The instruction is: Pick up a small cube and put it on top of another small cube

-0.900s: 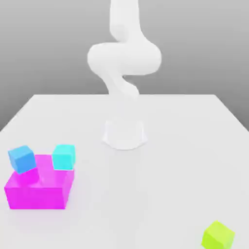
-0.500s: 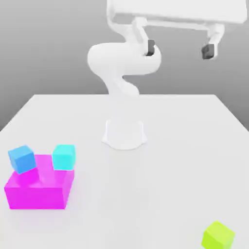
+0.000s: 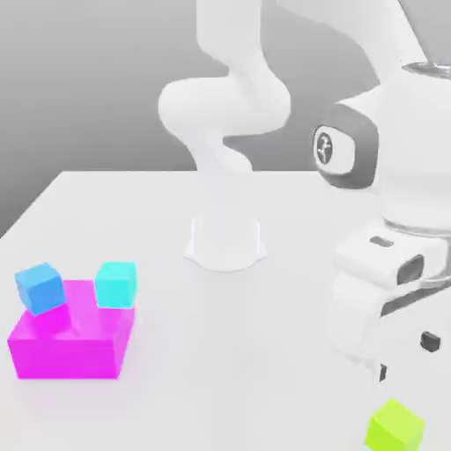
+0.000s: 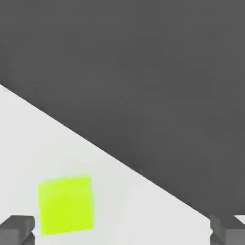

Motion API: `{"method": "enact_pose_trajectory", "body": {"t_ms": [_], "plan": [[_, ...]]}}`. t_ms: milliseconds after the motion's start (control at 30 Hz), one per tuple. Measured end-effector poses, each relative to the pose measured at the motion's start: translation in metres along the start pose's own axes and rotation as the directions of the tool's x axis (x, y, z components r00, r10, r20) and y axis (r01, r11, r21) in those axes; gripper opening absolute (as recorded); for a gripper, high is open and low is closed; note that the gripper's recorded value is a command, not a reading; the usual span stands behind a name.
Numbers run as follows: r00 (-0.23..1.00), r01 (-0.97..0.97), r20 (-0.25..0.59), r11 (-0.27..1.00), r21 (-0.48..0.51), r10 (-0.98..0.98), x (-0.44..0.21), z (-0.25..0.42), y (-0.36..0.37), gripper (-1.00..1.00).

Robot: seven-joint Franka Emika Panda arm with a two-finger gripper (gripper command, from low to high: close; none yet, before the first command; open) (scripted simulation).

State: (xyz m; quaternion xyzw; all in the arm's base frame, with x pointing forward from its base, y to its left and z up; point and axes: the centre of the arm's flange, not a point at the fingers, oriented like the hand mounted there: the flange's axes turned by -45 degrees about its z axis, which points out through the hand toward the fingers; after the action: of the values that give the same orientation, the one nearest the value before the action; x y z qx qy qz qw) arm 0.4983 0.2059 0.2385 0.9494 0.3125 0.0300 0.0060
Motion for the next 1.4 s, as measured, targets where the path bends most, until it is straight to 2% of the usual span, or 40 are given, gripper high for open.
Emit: {"method": "enact_pose_trajectory", "body": {"t_ms": [67, 200, 233, 433, 600, 833, 967, 1100, 1400], "plan": [[0.999, 0.037, 0.037, 0.999, 0.023, -0.038, -0.003, 0.034, -0.015, 0.0], [0.997, 0.051, 0.05, 0.998, 0.033, -0.052, -0.006, 0.094, -0.022, 0.0], [0.997, 0.052, 0.051, 0.998, 0.033, -0.053, -0.007, 0.103, -0.023, -1.0], [0.997, 0.052, 0.051, 0.998, 0.033, -0.054, -0.008, 0.108, -0.023, -1.0], [0.997, 0.051, 0.052, 0.998, 0.033, -0.053, -0.005, 0.054, -0.021, -1.0], [0.953, -0.294, 0.07, 0.955, -0.04, 0.296, -0.081, -0.012, 0.085, -1.0], [0.841, -0.533, 0.067, 0.843, -0.073, 0.537, -0.152, -0.044, 0.147, -1.0], [0.706, -0.701, 0.058, 0.708, -0.087, 0.706, -0.215, -0.071, 0.172, -1.0], [0.266, -0.961, 0.037, 0.268, -0.065, 0.963, -0.364, -0.108, 0.186, -1.0]]}}
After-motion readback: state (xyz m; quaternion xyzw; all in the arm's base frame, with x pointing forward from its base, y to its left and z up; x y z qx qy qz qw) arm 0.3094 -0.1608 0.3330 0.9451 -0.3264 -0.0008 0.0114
